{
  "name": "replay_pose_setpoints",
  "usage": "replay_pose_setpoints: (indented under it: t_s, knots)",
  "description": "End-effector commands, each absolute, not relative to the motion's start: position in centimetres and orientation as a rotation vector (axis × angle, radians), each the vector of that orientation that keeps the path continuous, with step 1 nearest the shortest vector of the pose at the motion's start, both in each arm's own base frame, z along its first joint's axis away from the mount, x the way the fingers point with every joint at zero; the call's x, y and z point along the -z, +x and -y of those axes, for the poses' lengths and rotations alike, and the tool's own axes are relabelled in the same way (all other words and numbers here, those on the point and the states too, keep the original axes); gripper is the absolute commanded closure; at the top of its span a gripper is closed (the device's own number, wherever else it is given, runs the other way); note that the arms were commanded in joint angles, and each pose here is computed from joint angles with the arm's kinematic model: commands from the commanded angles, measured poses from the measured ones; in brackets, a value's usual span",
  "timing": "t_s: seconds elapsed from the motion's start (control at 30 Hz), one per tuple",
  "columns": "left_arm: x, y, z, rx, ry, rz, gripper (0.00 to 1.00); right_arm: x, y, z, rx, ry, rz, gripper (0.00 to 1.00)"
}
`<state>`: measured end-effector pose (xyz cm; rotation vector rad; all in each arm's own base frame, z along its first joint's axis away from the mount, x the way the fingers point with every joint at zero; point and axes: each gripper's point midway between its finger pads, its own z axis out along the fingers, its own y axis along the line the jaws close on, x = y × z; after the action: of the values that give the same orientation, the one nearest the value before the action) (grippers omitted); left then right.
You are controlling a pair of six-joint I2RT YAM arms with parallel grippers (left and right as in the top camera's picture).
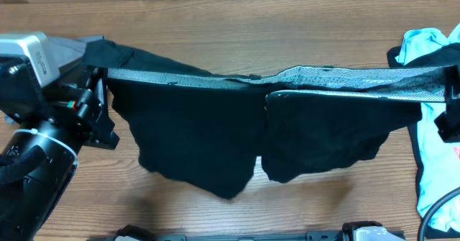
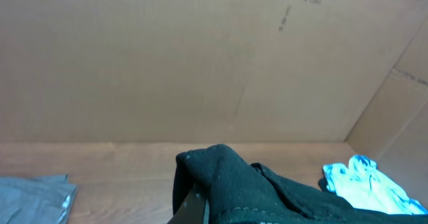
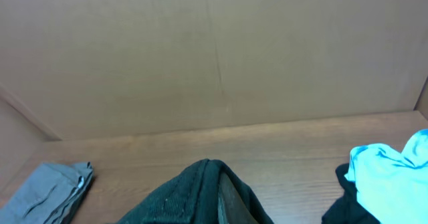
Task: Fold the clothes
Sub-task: 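Lift the shorts by the waistband with both grippers and stretch them wide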
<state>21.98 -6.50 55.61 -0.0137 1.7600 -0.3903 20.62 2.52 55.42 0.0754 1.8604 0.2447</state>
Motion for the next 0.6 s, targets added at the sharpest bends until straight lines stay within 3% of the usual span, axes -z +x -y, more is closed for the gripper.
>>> replay_pose_setpoints:
  t_s: [0.0, 0.23, 0.57]
  knots:
    - [-56.4, 23.4, 5.5, 0.338, -0.093, -1.725, 0.96, -56.5, 21.1, -1.5, -0.193, 0.115, -1.813, 0.96]
    - [-55.4, 23.2, 5.4, 0.326, -0.09, -1.77, 0.96, -56.2, 20.4, -1.4, -0.193, 0.117, -1.825, 0.96]
    - [-53.5, 18.7, 5.6, 0.472, -0.108, -1.851, 0.96, -55.6, 17.1, -0.9, -0.221, 0.195, -1.826, 0.96]
